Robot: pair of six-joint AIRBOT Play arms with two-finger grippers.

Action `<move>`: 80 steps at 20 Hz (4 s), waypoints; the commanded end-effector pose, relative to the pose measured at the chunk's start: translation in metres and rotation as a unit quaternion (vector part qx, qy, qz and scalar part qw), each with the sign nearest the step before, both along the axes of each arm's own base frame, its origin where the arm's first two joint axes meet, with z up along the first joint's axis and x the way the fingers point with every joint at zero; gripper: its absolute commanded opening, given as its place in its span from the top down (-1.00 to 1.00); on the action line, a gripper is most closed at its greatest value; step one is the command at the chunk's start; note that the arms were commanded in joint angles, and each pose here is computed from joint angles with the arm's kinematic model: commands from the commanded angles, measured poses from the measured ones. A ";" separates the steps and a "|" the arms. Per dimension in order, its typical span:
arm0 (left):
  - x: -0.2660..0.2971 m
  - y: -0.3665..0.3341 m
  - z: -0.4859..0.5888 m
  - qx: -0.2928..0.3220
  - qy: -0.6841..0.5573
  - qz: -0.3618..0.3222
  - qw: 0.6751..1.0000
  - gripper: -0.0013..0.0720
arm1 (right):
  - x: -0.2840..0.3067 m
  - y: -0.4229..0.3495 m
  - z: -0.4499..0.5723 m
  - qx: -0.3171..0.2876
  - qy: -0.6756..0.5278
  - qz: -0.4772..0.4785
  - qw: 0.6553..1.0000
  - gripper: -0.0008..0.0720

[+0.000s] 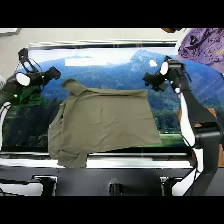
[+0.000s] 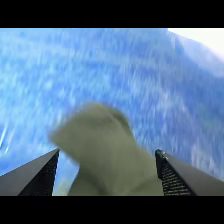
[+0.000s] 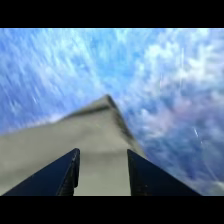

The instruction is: Fold the clothes and pants, and hang the long-sleeved shirts on hangers.

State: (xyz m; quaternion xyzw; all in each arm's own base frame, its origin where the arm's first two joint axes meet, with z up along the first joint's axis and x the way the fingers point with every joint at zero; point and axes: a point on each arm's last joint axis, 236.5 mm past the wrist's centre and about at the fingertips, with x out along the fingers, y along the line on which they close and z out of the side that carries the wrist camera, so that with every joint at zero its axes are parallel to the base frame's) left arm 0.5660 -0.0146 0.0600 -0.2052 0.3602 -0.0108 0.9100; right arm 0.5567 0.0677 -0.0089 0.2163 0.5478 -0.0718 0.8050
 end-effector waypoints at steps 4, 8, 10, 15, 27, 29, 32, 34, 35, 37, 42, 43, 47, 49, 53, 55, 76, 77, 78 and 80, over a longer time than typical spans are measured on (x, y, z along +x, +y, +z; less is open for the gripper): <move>-0.114 0.074 0.004 -0.005 0.168 -0.011 0.986 -0.37 | -0.069 -0.060 0.056 0.080 0.017 0.193 0.978 -0.02; -0.202 0.100 -0.020 -0.039 0.233 0.029 0.971 -0.22 | -0.148 -0.087 0.030 0.197 0.065 0.150 0.967 -0.50; -0.240 0.104 -0.035 -0.052 0.246 0.060 0.966 -0.22 | -0.189 -0.093 0.003 0.225 0.094 0.118 0.963 -0.50; -0.283 0.092 -0.056 -0.062 0.255 0.080 0.962 -0.22 | -0.263 -0.065 -0.056 0.267 0.174 0.116 0.941 -0.50; -0.281 0.091 -0.058 -0.082 0.259 0.103 0.957 -0.44 | -0.312 -0.034 -0.101 0.300 0.201 0.117 0.925 -0.50; -0.281 0.091 -0.059 -0.086 0.261 0.108 0.955 -0.44 | -0.322 -0.027 -0.104 0.312 0.211 0.114 0.919 -0.49; -0.282 0.092 -0.059 -0.099 0.265 0.127 0.951 -0.91 | -0.331 -0.024 -0.109 0.315 0.220 0.113 0.916 -0.08; -0.285 0.091 -0.060 -0.100 0.271 0.126 0.949 -0.94 | -0.324 -0.027 -0.113 0.307 0.209 0.105 0.922 0.11; -0.290 0.092 -0.061 -0.101 0.278 0.127 0.947 -0.94 | -0.320 -0.027 -0.114 0.306 0.202 0.100 0.925 0.28; -0.308 0.095 -0.071 -0.115 0.295 0.142 0.938 -0.94 | -0.314 -0.026 -0.113 0.310 0.189 0.098 0.927 0.85; -0.367 0.083 -0.117 -0.195 0.309 0.191 0.911 -0.94 | -0.307 -0.023 -0.110 0.317 0.175 0.095 0.927 0.90; -0.372 0.071 -0.125 -0.218 0.317 0.183 0.905 -0.94 | -0.307 -0.023 -0.110 0.318 0.174 0.094 0.927 0.90; -0.393 0.043 -0.148 -0.248 0.355 0.154 0.888 -0.94 | -0.299 -0.017 -0.104 0.333 0.155 0.096 0.925 0.90; -0.388 0.042 -0.147 -0.253 0.346 0.152 0.890 -0.94 | -0.298 -0.017 -0.103 0.335 0.151 0.097 0.925 0.90; -0.385 0.038 -0.149 -0.248 0.346 0.140 0.894 -0.94 | -0.297 -0.016 -0.103 0.335 0.148 0.100 0.925 0.90; -0.386 0.031 -0.154 -0.246 0.359 0.118 0.893 -0.94 | -0.297 -0.017 -0.103 0.335 0.148 0.101 0.925 0.90; -0.382 0.021 -0.165 -0.222 0.365 0.068 0.901 0.01 | -0.297 -0.016 -0.103 0.335 0.147 0.102 0.925 0.90; -0.382 0.021 -0.165 -0.222 0.365 0.068 0.901 0.01 | -0.297 -0.016 -0.103 0.335 0.147 0.102 0.925 0.90; -0.382 0.021 -0.165 -0.223 0.366 0.067 0.901 0.01 | -0.297 -0.016 -0.103 0.335 0.148 0.102 0.925 0.90; -0.382 0.020 -0.164 -0.224 0.366 0.067 0.901 0.01 | -0.297 -0.017 -0.103 0.334 0.147 0.102 0.925 0.90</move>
